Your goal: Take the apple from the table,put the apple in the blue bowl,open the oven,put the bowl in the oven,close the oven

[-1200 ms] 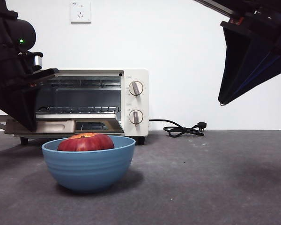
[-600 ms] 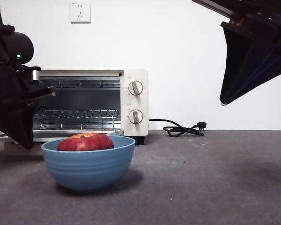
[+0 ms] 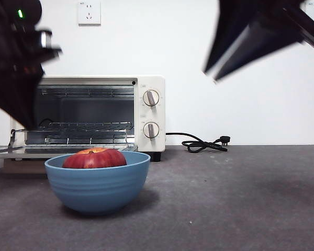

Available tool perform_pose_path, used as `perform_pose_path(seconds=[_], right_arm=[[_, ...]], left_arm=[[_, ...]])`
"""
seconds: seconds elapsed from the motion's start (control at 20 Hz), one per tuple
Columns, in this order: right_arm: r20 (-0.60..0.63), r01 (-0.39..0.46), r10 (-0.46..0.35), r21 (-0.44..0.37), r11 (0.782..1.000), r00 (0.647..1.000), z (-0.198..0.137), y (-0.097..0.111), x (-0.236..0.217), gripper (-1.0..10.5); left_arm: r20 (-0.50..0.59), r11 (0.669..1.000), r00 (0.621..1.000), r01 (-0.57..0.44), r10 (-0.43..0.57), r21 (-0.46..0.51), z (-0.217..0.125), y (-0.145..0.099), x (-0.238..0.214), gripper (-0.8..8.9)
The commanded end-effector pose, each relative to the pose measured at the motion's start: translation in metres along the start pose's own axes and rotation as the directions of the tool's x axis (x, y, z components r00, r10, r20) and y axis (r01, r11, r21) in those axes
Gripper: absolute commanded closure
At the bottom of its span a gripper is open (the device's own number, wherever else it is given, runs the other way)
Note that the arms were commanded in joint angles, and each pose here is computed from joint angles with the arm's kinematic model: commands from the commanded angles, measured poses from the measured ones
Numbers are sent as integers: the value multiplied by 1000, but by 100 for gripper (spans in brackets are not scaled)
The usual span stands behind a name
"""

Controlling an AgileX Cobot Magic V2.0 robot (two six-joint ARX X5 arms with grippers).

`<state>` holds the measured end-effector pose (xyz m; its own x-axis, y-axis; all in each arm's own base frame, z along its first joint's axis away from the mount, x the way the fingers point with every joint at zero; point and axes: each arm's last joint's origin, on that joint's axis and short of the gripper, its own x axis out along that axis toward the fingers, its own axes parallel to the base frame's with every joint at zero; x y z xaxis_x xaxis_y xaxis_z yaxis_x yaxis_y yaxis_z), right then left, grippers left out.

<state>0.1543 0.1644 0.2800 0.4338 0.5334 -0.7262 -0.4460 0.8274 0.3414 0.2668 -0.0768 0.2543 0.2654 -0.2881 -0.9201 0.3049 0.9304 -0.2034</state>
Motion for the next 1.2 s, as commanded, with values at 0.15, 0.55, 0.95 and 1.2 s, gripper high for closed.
perform_pose_path(seconds=[0.15, 0.55, 0.95, 1.2], right_arm=[[-97, -14, 11, -27, 1000, 995, 36, 19, 17, 746], [-317, 30, -55, -82, 996, 947, 63, 29, 89, 717], [-299, 86, -111, -97, 992, 948, 62, 24, 132, 720], [-285, 122, -149, -111, 986, 947, 60, 21, 149, 721]], left_arm=[[62, 995, 998, 11, -17, 94, -25, -19, -47, 818], [177, 992, 984, 10, -32, 125, -83, -31, -114, 818], [233, 994, 972, 13, -37, 105, -131, -35, -146, 818], [286, 995, 957, 14, -44, 103, -146, -36, -156, 818]])
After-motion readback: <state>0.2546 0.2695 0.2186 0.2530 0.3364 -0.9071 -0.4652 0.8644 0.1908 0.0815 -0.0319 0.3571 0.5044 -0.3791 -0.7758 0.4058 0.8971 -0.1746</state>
